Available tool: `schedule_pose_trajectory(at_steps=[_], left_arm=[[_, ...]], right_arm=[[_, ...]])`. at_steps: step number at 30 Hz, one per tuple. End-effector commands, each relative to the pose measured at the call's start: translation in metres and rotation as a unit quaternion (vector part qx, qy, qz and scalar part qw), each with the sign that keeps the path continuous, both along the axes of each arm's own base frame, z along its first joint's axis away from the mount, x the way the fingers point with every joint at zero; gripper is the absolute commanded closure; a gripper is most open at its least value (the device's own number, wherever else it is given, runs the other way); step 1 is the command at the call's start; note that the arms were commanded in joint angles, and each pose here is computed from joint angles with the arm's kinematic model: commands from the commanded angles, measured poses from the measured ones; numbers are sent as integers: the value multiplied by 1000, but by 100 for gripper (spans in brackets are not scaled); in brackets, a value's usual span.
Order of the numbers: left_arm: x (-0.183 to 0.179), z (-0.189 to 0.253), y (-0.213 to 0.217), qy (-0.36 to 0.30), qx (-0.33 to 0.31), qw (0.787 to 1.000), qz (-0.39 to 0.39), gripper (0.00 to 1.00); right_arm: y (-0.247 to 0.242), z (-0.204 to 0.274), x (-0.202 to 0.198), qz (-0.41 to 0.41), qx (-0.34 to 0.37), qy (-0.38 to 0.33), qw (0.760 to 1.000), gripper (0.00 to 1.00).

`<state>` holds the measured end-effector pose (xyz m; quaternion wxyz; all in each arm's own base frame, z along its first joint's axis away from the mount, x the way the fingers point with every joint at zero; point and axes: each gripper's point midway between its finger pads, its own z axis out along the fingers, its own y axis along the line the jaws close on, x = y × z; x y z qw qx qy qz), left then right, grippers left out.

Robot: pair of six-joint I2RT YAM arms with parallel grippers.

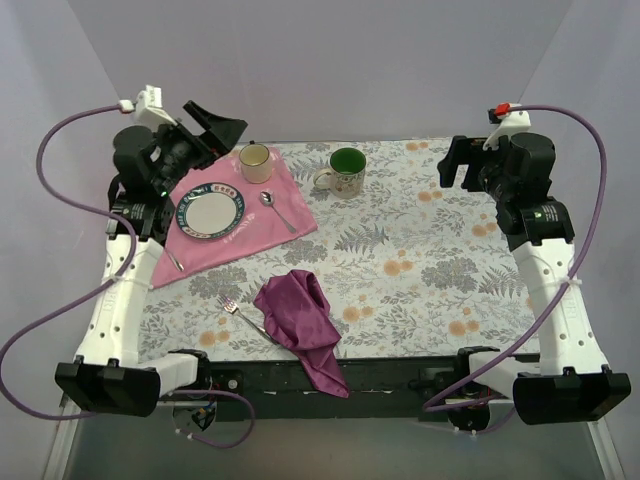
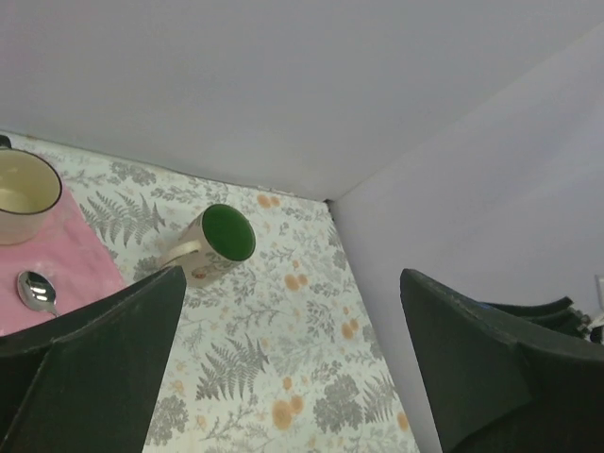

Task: Fold the napkin, place the utensils inside, and roll it up
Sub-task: Flatten the napkin out

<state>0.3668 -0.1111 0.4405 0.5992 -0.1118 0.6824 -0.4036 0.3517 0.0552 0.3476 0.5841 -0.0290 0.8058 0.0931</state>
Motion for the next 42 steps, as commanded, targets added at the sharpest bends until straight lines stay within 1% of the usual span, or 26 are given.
schedule_pose_trajectory(at_steps=[1,2,3,4,5,6,7,8,9,10,12,14,15,18,22,26,27,28,29,30,33,35,37,38,41,42], left_arm=[[6,-89,-51,146,126,981,-12,2],[8,-113,-55,168,163,972,14,2],[0,-147,-82,199,198,960,-4,2],[-7,-169,-92,221,213,952,-11,2],[-17,-203,-96,252,234,939,-15,2],[-29,-222,-108,262,256,930,-16,2],[-35,-233,-115,269,254,929,-15,2],[-47,-258,-114,288,268,919,-17,2],[-58,-266,-123,290,271,917,-24,2],[-63,-269,-127,287,266,920,-25,2],[-83,-292,-133,302,268,914,-32,2],[-91,-299,-136,305,260,916,-24,2],[-100,-316,-133,316,270,909,-24,2],[-110,-337,-126,331,268,905,-16,2],[-116,-339,-130,331,246,910,-29,2],[-125,-344,-118,342,229,911,-12,6],[-128,-335,-116,337,210,918,-8,6],[-133,-339,-110,340,208,917,-5,5],[-136,-334,-110,336,197,921,-12,2],[-138,-318,-110,321,176,931,-18,2],[-147,-296,-107,301,146,942,-31,2],[-150,-290,-104,302,136,943,-29,2],[-153,-291,-100,308,137,941,-24,2],[-153,-295,-99,319,134,938,-16,2],[-154,-316,-89,362,143,921,25,2],[-155,-320,-84,373,155,914,36,2]], right_arm=[[14,-14,6,39,2,35,999,1],[33,-20,1,92,17,46,995,1],[44,-26,0,119,26,53,991,1],[62,-34,-4,147,34,59,987,1],[73,-40,-7,154,36,64,985,1],[76,-62,-5,141,25,89,986,1],[98,-76,-13,162,24,109,980,1],[107,-95,-14,168,28,137,976,1],[115,-128,-25,178,33,178,967,1],[133,-135,-29,201,46,175,963,1],[147,-166,-39,201,67,202,956,1],[167,-203,-55,212,58,230,948,2],[180,-212,-65,227,51,240,942,2],[201,-241,-78,250,40,267,930,3],[218,-258,-81,277,60,281,917,10],[238,-265,-91,311,80,295,900,15],[249,-260,-91,328,87,278,899,17],[255,-259,-94,334,94,278,896,18],[261,-259,-101,350,101,280,888,18],[269,-260,-108,366,108,276,882,20],[283,-268,-131,396,113,283,866,23],[288,-277,-141,405,111,295,858,23],[297,-283,-152,421,111,305,847,30],[298,-286,-151,418,108,306,849,34],[297,-294,-148,406,95,319,851,60],[295,-294,-144,402,83,317,855,74]])
